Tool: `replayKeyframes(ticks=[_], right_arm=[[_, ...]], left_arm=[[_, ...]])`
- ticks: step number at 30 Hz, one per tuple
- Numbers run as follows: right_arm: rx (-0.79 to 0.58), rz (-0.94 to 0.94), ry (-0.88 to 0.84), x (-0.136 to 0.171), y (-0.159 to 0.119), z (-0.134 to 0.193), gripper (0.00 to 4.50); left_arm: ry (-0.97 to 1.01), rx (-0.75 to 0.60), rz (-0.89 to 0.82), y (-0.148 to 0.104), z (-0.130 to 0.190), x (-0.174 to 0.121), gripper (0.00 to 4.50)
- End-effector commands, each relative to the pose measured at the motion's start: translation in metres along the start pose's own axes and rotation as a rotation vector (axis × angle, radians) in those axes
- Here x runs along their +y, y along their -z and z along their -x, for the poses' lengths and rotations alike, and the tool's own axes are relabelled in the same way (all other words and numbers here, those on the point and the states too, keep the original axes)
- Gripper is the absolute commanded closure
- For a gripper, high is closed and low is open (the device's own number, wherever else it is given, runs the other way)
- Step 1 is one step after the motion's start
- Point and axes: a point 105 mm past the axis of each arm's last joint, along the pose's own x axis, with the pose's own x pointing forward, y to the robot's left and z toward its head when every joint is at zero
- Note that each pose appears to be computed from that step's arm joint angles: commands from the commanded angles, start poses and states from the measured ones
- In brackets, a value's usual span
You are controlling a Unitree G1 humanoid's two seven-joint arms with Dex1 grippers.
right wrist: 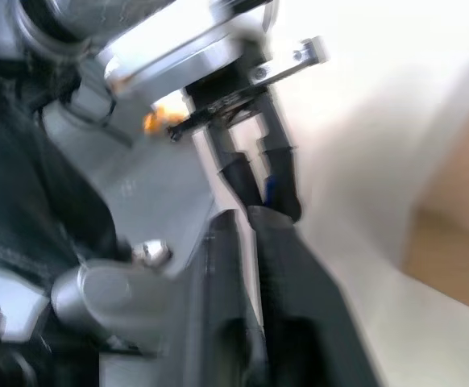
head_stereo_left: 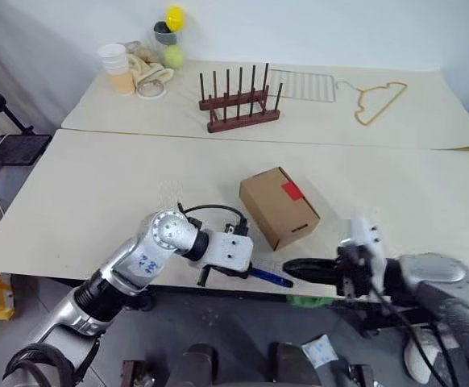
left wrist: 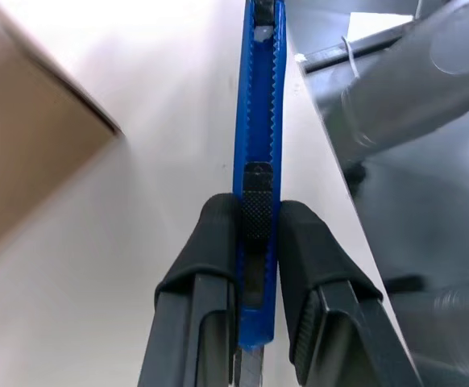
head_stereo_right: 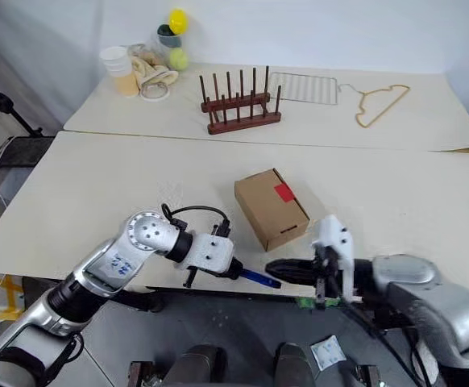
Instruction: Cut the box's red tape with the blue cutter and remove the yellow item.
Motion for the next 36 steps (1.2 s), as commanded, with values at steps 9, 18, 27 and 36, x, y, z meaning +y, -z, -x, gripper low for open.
replayKeyframes(ticks=[9, 18, 27, 36], right_arm=[[0.024, -0.391, 0.184, -0.004, -0.036, 0.003, 0.24], [0.033, -0.489, 0.219, -0.020, -0.025, -0.016, 0.03], [0.068, -0.518, 0.219, -0.021, -0.016, -0.022, 0.03], [0.059, -0.551, 0.231, -0.025, -0.012, -0.026, 0.98]], left_arm=[[-0.238, -0.109, -0.280, -0.037, 0.021, 0.037, 4.03], [-0.220, -0.112, -0.311, -0.037, 0.011, 0.040, 4.03], [-0.251, -0.110, -0.300, -0.037, 0.010, 0.045, 4.03], [-0.258, -0.109, -0.292, -0.038, 0.007, 0.045, 4.03]])
